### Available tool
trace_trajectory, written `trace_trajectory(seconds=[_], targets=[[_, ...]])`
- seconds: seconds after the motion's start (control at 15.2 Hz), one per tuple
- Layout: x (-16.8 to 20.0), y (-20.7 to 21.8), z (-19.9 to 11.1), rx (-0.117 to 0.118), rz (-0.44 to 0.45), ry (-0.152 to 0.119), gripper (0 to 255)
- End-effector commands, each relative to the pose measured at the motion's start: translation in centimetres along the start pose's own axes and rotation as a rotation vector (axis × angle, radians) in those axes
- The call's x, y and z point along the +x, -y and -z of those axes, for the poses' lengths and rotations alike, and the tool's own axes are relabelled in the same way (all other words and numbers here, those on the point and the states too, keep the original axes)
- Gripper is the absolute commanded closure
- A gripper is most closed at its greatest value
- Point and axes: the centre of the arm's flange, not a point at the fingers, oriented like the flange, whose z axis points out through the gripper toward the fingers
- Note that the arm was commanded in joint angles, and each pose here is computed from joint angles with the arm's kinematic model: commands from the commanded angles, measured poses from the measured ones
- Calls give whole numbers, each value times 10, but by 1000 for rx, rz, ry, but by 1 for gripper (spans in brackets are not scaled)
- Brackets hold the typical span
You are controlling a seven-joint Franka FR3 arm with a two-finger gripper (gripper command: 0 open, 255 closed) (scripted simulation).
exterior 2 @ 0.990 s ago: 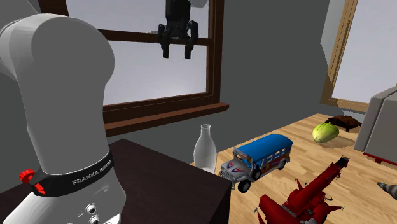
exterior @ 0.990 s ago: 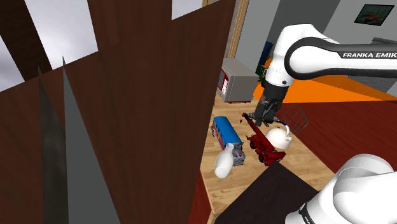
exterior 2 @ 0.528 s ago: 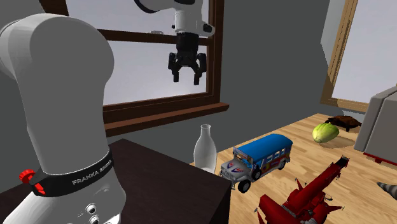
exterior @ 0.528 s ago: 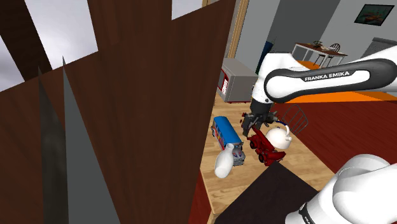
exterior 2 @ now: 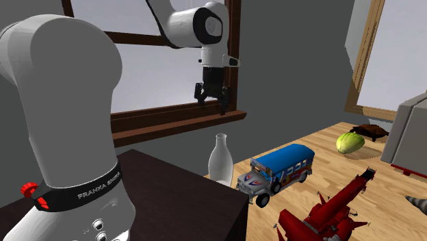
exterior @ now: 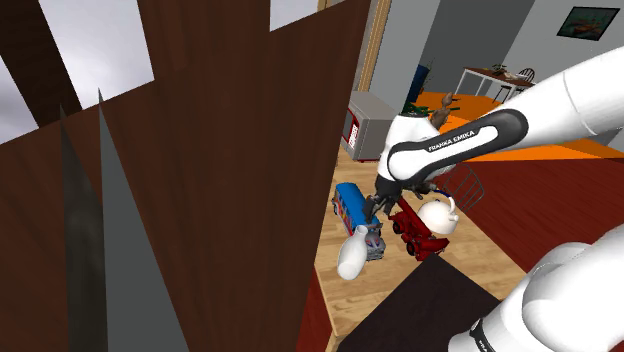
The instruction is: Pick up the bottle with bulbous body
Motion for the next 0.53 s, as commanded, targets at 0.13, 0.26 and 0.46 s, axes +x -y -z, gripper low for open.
trace_trajectory(seconds=[0.13, 0.26, 0.46], targets=[[21, -8, -48, -2, -8, -15, 0], [33, -12, -70, -3, -12, -21, 0], [45, -17, -93, -4, -16, -28, 0]])
